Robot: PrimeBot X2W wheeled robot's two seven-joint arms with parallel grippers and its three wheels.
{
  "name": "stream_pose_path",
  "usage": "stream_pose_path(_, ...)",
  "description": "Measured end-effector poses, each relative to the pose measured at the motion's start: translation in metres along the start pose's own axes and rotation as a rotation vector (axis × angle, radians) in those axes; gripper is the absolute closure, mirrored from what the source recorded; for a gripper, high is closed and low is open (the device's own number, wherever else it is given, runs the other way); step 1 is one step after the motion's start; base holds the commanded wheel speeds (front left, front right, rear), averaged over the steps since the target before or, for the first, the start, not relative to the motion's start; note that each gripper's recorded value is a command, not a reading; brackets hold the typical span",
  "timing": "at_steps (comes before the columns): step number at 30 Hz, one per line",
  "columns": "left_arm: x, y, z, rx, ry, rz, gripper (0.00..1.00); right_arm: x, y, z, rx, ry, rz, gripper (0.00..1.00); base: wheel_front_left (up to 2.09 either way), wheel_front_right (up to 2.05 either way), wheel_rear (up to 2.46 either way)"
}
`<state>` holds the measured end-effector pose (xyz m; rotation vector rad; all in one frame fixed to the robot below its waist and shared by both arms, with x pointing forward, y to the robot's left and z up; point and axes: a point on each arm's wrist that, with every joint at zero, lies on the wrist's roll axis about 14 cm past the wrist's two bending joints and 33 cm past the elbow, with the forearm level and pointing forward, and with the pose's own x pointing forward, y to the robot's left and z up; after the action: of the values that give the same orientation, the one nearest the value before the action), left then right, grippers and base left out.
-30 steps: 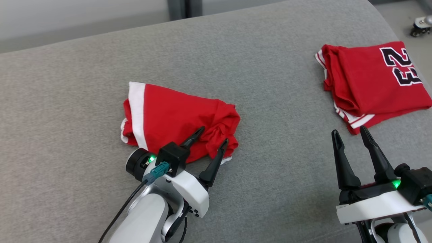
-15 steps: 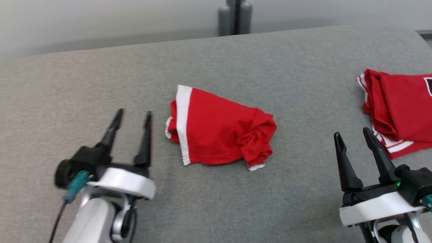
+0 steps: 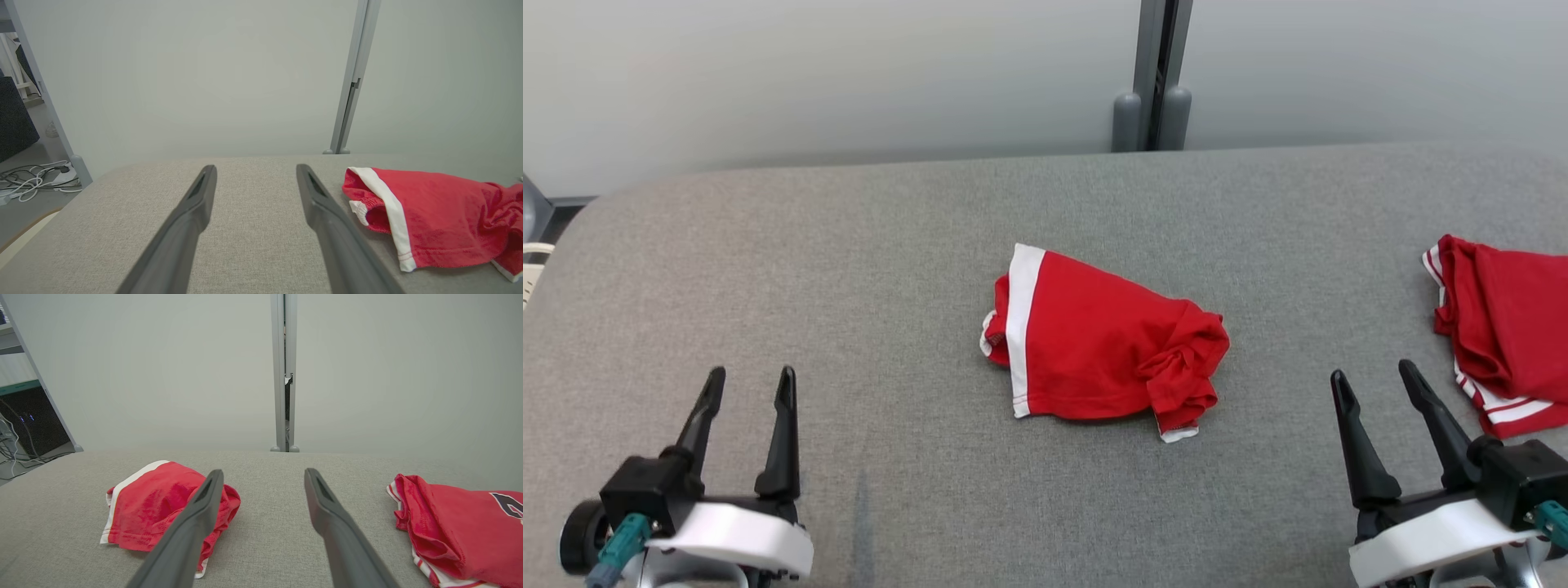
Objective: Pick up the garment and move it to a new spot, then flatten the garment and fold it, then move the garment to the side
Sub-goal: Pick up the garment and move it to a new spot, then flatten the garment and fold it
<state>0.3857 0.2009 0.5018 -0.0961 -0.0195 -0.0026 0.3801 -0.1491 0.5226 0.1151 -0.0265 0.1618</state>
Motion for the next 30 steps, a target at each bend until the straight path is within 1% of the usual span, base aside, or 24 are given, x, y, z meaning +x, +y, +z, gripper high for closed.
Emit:
stream_pose_path(5, -0.024, -0.001, 0.002, -0.005, 0.014, 0.007, 0.00, -0.015, 0.000, 0.002, -0.010, 0.009, -0.004, 0.00, 0.00, 0.00, 0.00)
stream_pose_path(12, -0.042, -0.007, 0.004, -0.010, 0.028, -0.001, 0.00, -0.030, -0.003, 0.004, -0.023, 0.019, -0.019, 0.00, 0.00, 0.00, 0.00)
stream_pose_path(30, -0.047, -0.008, 0.009, -0.009, 0.030, 0.005, 0.00, -0.032, -0.006, 0.004, -0.023, 0.028, -0.027, 0.00, 0.00, 0.00, 0.00)
